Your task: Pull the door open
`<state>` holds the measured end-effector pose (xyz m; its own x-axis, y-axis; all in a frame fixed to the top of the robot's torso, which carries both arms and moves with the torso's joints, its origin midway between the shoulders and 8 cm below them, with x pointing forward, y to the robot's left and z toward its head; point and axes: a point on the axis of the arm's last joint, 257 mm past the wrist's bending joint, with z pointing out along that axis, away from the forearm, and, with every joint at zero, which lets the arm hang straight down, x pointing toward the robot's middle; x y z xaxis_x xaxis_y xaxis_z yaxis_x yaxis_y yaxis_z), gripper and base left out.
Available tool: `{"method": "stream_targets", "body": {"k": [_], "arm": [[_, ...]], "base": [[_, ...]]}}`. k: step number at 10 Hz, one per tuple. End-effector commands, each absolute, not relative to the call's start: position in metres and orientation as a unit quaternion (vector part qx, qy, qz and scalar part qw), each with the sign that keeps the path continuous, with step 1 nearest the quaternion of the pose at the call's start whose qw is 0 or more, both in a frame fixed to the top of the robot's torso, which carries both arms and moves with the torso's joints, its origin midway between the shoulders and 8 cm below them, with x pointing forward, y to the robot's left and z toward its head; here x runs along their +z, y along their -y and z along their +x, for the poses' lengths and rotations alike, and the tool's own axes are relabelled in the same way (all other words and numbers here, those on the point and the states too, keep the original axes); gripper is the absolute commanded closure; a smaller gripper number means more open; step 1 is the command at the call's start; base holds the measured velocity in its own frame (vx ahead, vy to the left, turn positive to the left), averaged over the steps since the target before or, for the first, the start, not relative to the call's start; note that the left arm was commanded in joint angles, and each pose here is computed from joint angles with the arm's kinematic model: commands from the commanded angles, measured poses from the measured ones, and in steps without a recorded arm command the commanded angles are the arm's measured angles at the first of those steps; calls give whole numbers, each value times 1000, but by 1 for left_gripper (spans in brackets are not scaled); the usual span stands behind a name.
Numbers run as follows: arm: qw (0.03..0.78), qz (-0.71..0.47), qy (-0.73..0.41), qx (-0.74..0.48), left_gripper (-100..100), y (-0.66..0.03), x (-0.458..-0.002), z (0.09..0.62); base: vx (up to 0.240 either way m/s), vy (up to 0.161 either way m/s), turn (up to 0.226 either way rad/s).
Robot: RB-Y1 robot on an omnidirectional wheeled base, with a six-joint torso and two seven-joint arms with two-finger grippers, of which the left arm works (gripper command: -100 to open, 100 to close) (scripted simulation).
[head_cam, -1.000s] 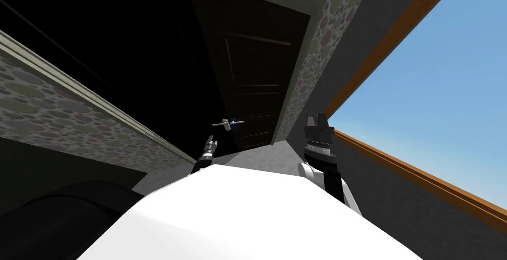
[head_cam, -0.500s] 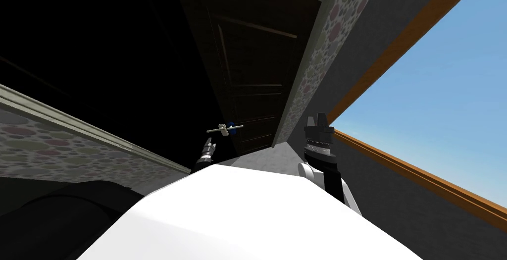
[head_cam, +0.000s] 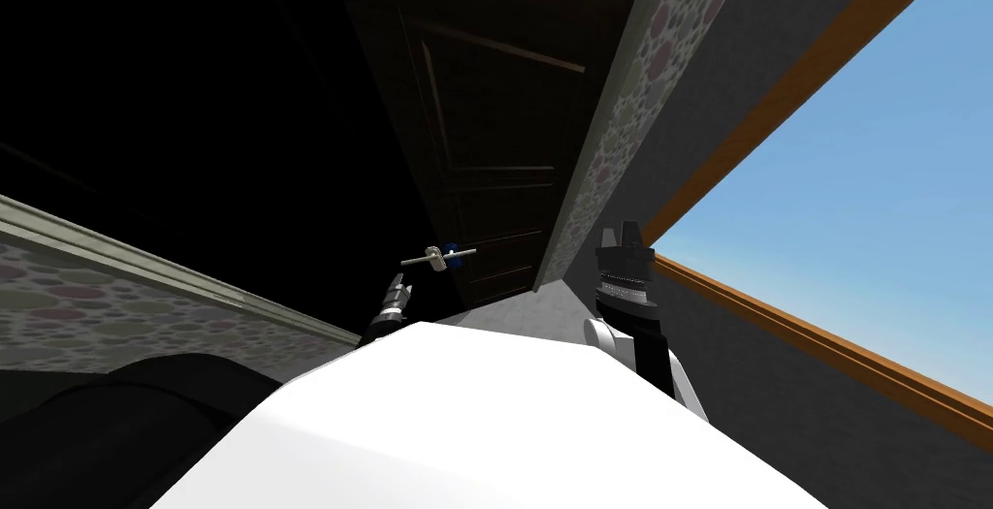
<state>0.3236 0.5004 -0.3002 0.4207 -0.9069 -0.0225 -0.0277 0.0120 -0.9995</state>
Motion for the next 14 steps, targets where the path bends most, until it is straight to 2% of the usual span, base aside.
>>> {"method": "stream_targets", "body": {"k": [1,6,7,12,14], "arm": [[599,-604,-385,-359,-100,-524,-300,315],[601,-604,-376,-364,-100,-540,-296,322],[601,-604,-376,-364,100,-540,-296,322],[601,-604,-376,-364,100,-540,-296,322],[600,-604,-379,-364,100,-542,-297,316]], "base": [[129,53,-76],[166,52,-119],[-17,1,44],[-20,-4,-2],[-164,-2,-79]]}}
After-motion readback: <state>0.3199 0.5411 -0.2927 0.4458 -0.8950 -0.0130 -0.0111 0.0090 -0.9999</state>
